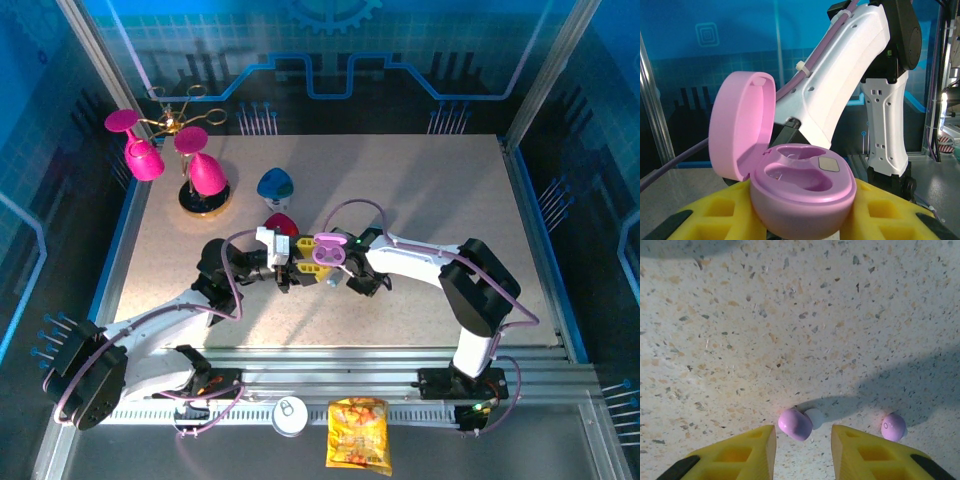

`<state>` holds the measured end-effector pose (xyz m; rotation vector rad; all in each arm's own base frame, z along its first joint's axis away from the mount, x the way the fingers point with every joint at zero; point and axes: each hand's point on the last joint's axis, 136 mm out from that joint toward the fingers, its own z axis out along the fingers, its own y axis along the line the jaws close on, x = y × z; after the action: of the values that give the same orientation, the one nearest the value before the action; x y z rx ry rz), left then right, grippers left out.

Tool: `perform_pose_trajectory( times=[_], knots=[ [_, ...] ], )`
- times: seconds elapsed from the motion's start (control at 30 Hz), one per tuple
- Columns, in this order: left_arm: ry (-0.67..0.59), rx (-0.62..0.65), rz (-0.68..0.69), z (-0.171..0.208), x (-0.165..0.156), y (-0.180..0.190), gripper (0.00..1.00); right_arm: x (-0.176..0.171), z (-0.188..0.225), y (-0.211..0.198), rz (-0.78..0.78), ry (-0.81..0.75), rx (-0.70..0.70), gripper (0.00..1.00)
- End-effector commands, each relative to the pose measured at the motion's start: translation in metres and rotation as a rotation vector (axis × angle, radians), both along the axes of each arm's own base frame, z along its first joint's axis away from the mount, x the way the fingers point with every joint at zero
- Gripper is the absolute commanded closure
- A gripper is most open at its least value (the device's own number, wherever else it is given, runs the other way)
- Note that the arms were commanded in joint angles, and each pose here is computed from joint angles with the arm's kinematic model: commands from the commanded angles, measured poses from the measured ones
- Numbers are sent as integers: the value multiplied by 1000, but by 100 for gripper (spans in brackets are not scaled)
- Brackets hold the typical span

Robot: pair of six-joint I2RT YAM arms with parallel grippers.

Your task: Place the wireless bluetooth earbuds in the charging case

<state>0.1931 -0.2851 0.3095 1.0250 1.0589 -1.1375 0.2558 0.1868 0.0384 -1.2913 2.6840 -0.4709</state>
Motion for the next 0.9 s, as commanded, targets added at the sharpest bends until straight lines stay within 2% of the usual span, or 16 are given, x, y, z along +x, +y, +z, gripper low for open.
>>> perform_pose_trajectory(
  times=[0.0,0.87],
  knots=[
    [-41,-10,-11,7,-2,1,67,-12,-10,-8,30,52,-59,70],
    [-48,-14,-14,12,-6,3,67,-3,-28,-9,24,58,-99,80]
  ],
)
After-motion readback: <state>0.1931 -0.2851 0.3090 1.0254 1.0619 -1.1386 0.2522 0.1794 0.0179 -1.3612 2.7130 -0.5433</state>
